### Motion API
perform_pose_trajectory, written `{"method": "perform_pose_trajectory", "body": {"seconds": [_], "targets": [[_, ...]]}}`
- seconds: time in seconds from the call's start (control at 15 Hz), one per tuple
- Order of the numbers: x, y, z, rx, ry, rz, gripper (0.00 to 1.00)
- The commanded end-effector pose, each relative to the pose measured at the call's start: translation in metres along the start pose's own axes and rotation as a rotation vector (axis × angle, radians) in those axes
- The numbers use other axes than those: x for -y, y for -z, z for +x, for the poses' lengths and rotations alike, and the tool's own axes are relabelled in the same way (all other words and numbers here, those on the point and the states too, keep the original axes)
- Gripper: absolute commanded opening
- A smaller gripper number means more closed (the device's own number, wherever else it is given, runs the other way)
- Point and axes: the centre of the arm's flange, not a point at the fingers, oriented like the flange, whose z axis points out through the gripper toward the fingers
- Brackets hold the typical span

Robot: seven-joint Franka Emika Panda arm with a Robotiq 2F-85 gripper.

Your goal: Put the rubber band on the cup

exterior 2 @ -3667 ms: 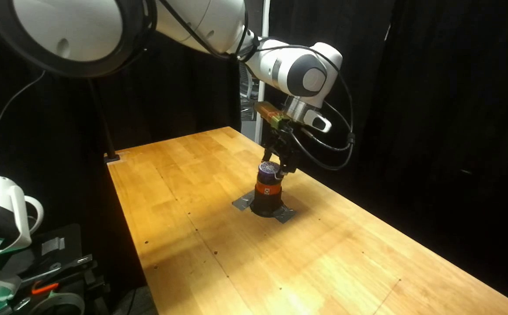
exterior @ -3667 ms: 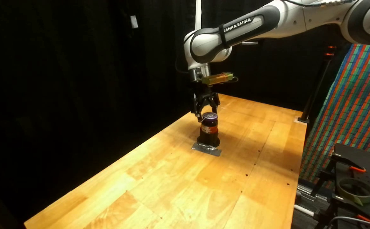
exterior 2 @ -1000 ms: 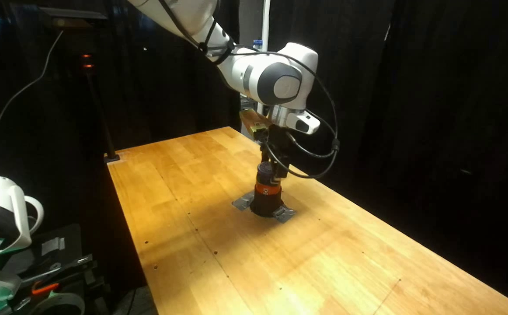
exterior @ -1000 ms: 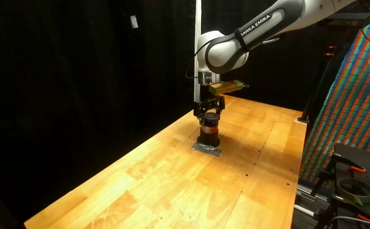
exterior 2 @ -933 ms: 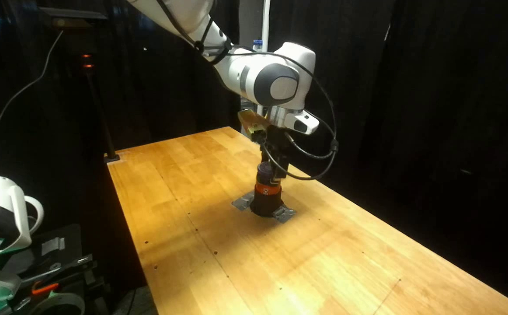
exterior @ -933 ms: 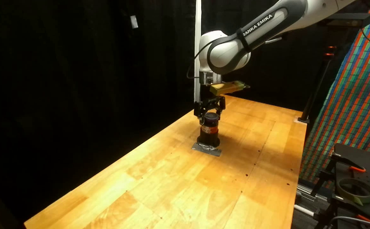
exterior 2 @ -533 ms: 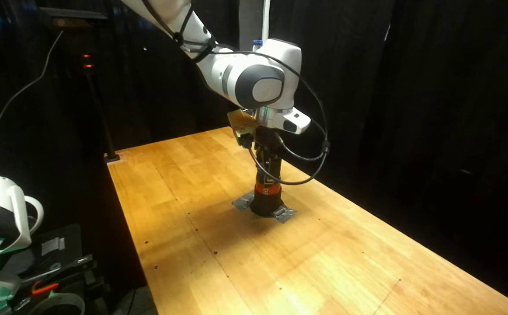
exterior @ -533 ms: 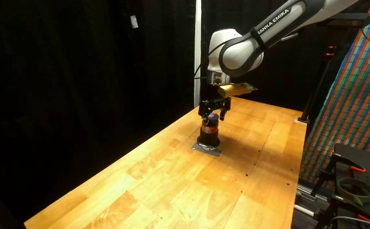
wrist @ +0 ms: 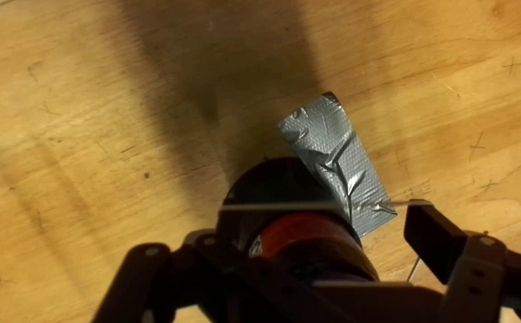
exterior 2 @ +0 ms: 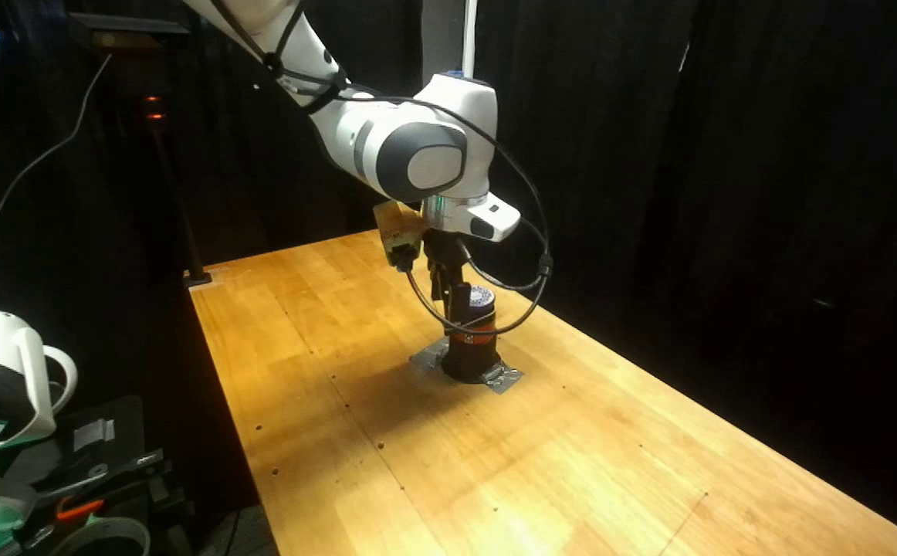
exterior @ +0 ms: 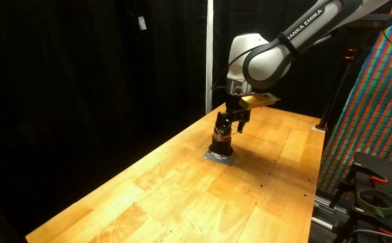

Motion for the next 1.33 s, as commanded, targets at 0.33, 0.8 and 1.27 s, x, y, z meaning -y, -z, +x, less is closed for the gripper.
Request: {"method": "perform_pose_trajectory", "body": {"seconds": [0.33, 0.8, 1.27], "targets": [[-0.005, 0.003, -0.058, -0.204, -0.079, 0.013, 0.27], [-0.007, 0.004, -0.082, -0.453, -0.172, 0.034, 0.07], [-0.002, 0.007, -0.095, -0.634, -0.197, 0.032, 0.08]]}}
